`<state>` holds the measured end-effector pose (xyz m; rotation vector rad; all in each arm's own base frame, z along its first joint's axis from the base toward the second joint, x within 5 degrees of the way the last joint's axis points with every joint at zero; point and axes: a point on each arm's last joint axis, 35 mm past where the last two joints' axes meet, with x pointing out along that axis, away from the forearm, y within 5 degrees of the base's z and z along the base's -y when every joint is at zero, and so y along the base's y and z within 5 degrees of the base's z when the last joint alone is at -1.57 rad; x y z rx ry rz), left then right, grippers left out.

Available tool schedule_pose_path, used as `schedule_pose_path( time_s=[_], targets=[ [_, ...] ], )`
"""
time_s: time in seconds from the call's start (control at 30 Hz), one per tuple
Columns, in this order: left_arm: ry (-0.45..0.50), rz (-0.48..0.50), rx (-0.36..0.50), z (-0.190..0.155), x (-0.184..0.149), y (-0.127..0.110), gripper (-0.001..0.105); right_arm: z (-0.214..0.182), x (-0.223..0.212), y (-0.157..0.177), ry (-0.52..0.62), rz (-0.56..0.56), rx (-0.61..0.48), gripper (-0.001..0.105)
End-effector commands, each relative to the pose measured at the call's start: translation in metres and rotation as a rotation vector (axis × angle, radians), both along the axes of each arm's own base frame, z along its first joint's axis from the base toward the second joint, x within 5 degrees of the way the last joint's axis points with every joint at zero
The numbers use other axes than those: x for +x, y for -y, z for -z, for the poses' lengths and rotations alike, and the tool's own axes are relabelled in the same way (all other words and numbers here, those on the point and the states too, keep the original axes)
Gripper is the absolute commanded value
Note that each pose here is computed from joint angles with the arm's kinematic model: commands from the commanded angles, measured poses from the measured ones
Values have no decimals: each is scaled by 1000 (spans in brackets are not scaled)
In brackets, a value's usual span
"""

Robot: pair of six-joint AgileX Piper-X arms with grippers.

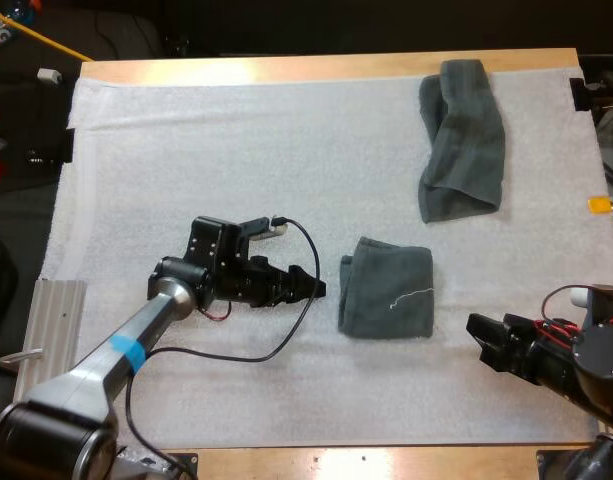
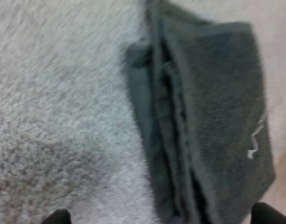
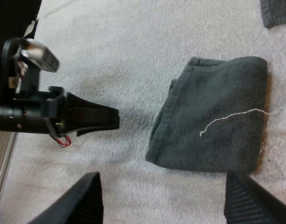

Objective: Pick towel from pile, fold and stack

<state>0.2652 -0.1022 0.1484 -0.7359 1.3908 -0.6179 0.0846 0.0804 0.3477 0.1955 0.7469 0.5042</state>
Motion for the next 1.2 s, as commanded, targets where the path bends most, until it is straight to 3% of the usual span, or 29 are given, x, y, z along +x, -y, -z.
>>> schedule_pose_path(
  time_s=[0.0, 0.43, 0.57, 0.73, 1.07, 1.17],
  targets=[
    [-9, 13, -25, 3, 1, 2, 72, -2, -1, 1, 11, 6, -1, 55],
    [-86, 27, -40, 24, 3, 11, 72, -2, -1, 2, 15, 13, -5, 55],
    [-68, 46, -53, 21, 1, 30, 72, -2, -1, 2, 15, 13, -5, 55],
    [-43, 23, -1, 22, -2, 53, 72, -2, -1, 2, 12, 13, -8, 55],
    [-117, 32, -24, 20, 12, 96, 72, 6, -6, 6, -57, 3, -67, 55],
    [-132, 24, -35, 19, 16, 100, 66, 6, -6, 6, -60, 0, -65, 55]
  ],
)
